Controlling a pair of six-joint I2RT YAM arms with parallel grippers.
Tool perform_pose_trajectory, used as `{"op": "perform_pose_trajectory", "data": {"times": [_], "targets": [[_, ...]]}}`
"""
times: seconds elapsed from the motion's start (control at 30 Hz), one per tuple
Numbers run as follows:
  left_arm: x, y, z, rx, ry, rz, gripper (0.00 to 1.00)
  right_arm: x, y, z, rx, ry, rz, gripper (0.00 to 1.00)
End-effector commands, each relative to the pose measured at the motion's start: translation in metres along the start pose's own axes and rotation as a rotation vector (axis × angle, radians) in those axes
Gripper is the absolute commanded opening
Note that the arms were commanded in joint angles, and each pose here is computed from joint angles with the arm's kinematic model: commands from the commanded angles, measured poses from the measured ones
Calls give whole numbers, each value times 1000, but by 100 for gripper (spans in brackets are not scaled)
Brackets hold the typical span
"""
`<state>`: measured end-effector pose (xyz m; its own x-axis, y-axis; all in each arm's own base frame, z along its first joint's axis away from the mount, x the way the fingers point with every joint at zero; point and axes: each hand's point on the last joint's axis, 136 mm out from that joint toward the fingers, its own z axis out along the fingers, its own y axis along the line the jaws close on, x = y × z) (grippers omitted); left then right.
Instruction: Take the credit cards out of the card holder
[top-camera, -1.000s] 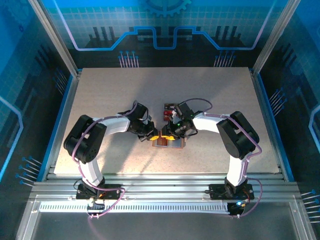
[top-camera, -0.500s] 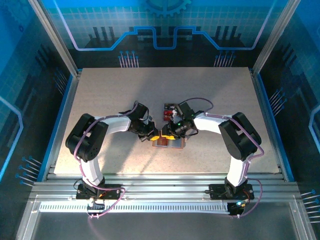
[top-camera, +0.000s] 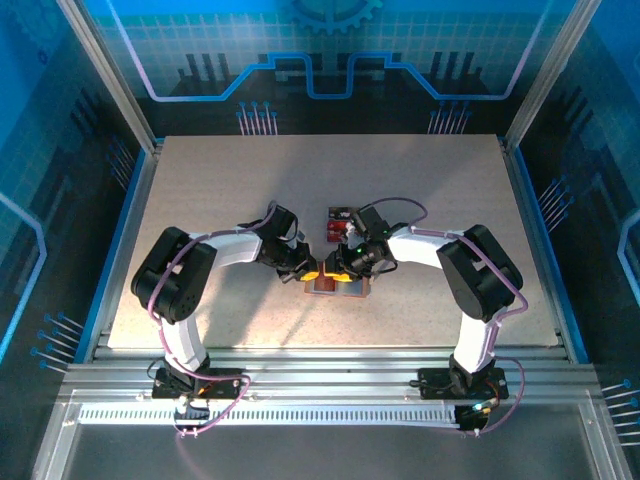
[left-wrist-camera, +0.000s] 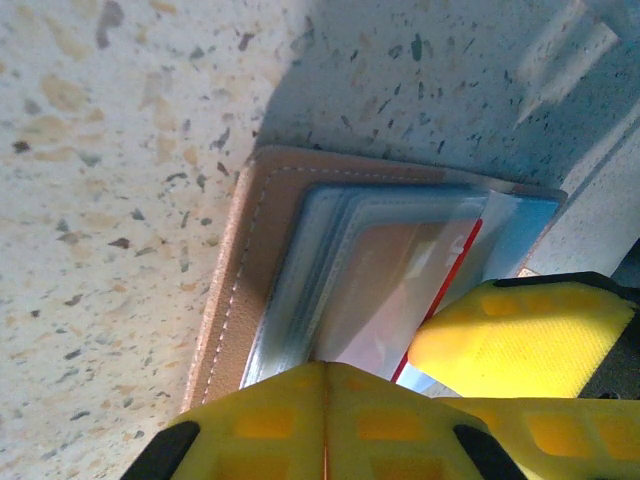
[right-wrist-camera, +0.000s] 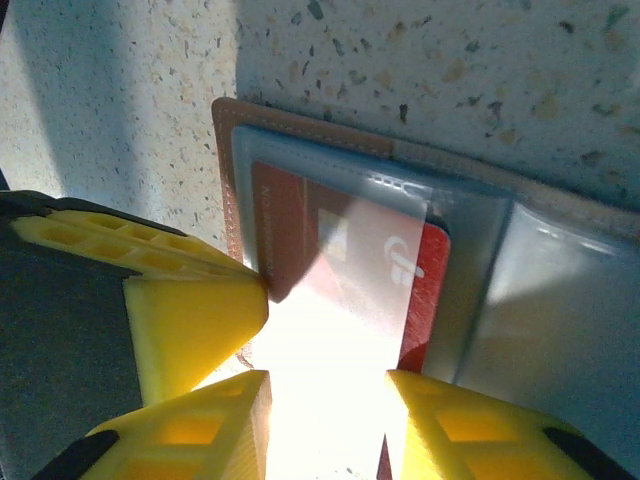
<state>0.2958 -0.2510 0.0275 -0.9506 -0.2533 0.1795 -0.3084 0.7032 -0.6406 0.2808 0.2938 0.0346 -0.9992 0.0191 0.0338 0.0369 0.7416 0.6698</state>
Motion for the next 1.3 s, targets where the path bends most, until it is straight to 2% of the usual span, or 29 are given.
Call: {"op": "perform_pose_trajectory", "data": {"times": [0.0, 1.27], "targets": [[1, 0, -1, -16, 11, 0, 7, 10, -12, 4, 50, 29, 2, 35], [4, 23, 9, -73, 33, -31, 7, 10, -16, -11, 119, 10, -24, 37]]}}
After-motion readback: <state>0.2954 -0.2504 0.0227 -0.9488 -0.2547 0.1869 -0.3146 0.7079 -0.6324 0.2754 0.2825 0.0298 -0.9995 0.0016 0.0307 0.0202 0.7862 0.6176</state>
